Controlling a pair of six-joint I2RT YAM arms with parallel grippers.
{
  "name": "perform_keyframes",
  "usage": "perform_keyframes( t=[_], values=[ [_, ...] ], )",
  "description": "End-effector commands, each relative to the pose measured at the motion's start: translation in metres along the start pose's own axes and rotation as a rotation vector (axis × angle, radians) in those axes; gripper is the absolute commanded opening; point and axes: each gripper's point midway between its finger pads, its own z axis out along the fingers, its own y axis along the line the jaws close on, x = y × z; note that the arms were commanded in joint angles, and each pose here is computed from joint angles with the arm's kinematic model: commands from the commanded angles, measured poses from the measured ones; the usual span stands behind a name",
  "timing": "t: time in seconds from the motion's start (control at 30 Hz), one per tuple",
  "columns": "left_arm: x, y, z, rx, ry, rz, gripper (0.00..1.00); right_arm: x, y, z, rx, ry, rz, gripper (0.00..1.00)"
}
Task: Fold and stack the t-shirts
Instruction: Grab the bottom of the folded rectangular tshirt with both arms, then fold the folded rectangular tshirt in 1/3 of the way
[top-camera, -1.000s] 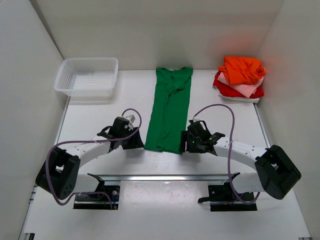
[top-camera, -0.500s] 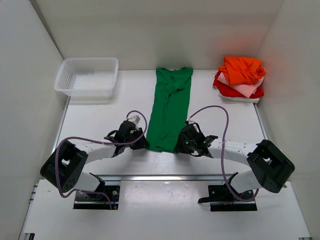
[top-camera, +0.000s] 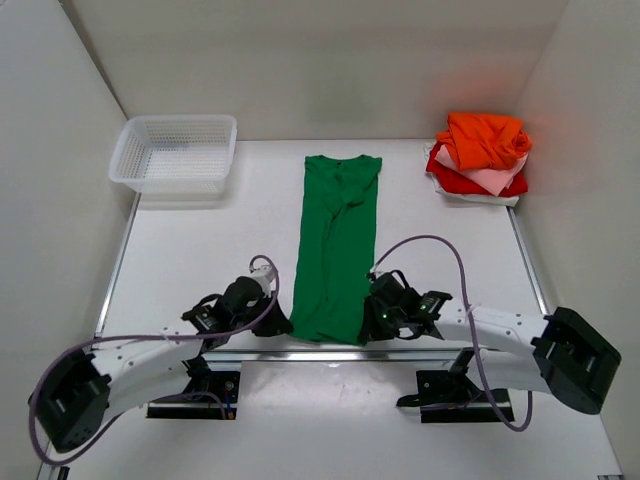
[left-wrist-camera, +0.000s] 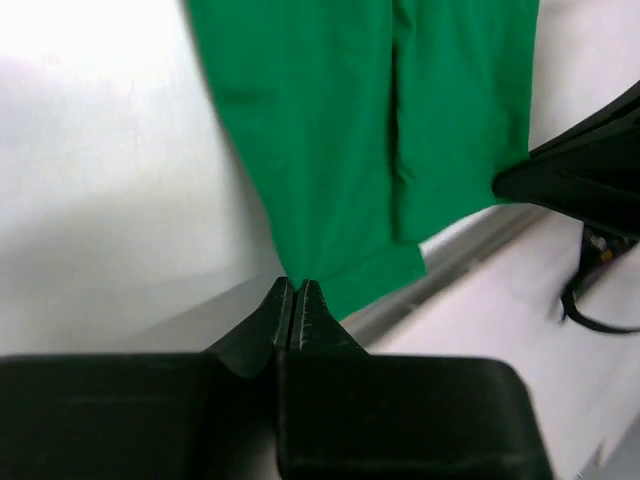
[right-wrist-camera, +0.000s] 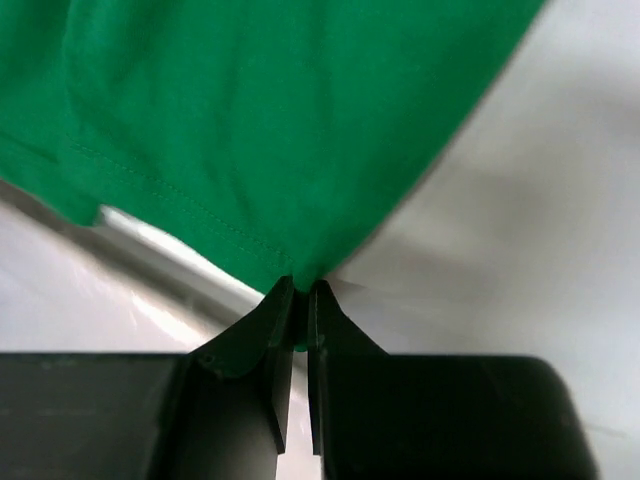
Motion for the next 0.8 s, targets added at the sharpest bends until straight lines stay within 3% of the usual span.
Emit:
perform_keyframes(
  t=[0.0, 0.17, 0.3, 0.6, 0.77],
  values=[
    [0.016, 0.009, -0.015, -0.031, 0.022, -0.06, 0.0, 0.032, -0.005, -0.013, -0.005, 0.102, -0.015, 0.0],
    [-0.036, -0.008, -0.025, -0.012, -0.075, -0.032, 0.0, -0.01, 0.013, -0.033, -0.114, 0.015, -0.016, 0.0],
    [-0.074, -0.016, -0.014, -0.026, -0.064, -0.002, 0.0, -0.06, 0.008, -0.044, -0.175, -0.046, 0.014, 0.0],
    [-0.205, -0.02, 0.011, -0.022, -0.182, -0.021, 0.0, -0.169, -0.02, -0.042, -0.122, -0.106, -0.009, 0.0],
    [-0.254, 0.007, 0.05, -0.066, -0.172, -0.04, 0.0, -0.237, -0.042, -0.032, -0.087, -0.152, 0.004, 0.0]
  ],
)
